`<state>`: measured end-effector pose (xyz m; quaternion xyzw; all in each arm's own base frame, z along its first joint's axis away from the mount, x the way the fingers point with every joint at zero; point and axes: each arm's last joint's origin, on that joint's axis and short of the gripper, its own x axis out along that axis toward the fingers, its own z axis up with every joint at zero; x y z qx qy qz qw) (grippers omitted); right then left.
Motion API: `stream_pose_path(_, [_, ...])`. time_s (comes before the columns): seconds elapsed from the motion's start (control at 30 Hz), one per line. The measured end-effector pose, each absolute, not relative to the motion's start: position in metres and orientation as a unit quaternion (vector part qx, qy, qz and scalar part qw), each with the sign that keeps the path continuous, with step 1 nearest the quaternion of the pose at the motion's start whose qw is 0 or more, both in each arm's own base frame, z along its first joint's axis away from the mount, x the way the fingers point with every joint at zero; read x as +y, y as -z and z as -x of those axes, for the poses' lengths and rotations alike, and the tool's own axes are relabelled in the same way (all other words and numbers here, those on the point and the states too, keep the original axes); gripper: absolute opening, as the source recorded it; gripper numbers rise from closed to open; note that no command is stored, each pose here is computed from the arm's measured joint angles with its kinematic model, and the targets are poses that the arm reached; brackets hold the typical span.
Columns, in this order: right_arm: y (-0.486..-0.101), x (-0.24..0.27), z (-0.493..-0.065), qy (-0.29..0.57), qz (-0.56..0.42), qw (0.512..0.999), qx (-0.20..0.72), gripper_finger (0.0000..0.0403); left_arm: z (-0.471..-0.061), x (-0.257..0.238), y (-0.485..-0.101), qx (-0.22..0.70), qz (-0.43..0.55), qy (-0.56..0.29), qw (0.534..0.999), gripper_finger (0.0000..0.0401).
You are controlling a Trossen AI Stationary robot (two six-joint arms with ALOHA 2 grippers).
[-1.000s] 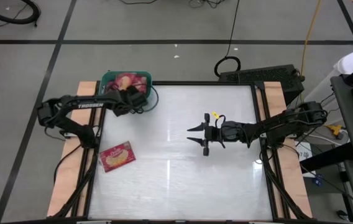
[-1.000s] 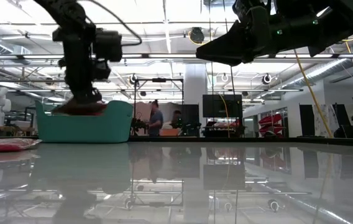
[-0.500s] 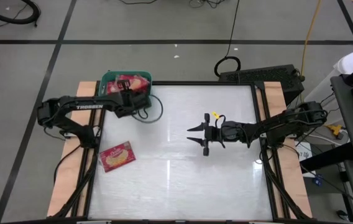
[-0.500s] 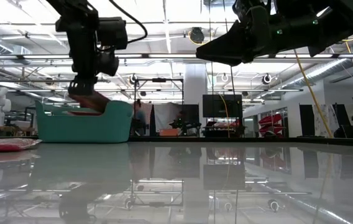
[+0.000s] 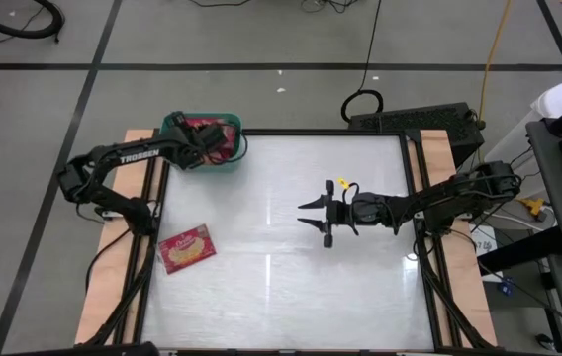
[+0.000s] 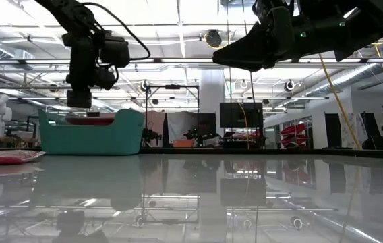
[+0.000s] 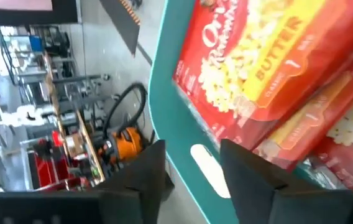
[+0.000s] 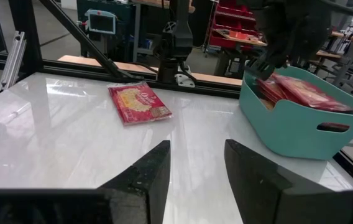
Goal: Sort popcorn bags into baskets
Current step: Stack the red popcorn bag on the red popcorn bags in the green bin
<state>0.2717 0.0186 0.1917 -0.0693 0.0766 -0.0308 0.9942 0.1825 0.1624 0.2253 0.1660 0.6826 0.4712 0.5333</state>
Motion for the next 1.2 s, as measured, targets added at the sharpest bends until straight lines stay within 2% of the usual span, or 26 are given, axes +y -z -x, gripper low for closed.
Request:
stream_pose_path(0.17, [-0.192, 0.019, -0.272, 0.031, 0.072, 0.994, 0.077, 0.0144, -0.180, 0.165, -0.225, 0.661, -0.128, -0.500, 0.545, 0.0199])
stream_pose_path(0.23, [-0.192, 0.019, -0.272, 0.031, 0.071, 0.994, 0.077, 0.0144, -0.181, 0.161, -0.227, 0.643, -0.090, -0.508, 0.566, 0.0206])
stream_pose_path(0.33, [-0.192, 0.019, -0.272, 0.031, 0.072, 0.994, 0.078, 0.0144, -0.186, 0.144, -0.237, 0.609, -0.020, -0.493, 0.621, 0.0199])
stream_pose_path(0.5, [-0.190, 0.019, -0.271, 0.031, 0.063, 0.994, 0.084, 0.0144, -0.196, 0.093, -0.243, 0.586, 0.049, -0.358, 0.726, 0.0158])
stream_pose_path(0.6, [-0.190, 0.019, -0.271, 0.032, 0.055, 0.994, 0.084, 0.0144, -0.201, 0.060, -0.241, 0.583, 0.071, -0.283, 0.758, 0.0140])
stream_pose_path(0.7, [-0.190, 0.020, -0.271, 0.028, 0.053, 0.995, 0.083, 0.0144, -0.199, 0.029, -0.233, 0.592, 0.088, -0.236, 0.765, 0.0139])
stream_pose_path(0.8, [-0.190, 0.025, -0.271, 0.020, 0.041, 0.996, 0.082, 0.0144, -0.193, 0.009, -0.218, 0.606, 0.091, -0.225, 0.757, 0.0155])
stream_pose_path(1.03, [-0.189, 0.042, -0.269, -0.009, 0.014, 0.996, 0.086, 0.0144, -0.175, -0.011, -0.179, 0.641, 0.168, -0.221, 0.715, 0.0246])
stream_pose_path(1.2, [-0.189, 0.053, -0.267, -0.028, 0.007, 0.996, 0.086, 0.0144, -0.172, -0.016, -0.154, 0.625, 0.182, -0.192, 0.734, 0.0300])
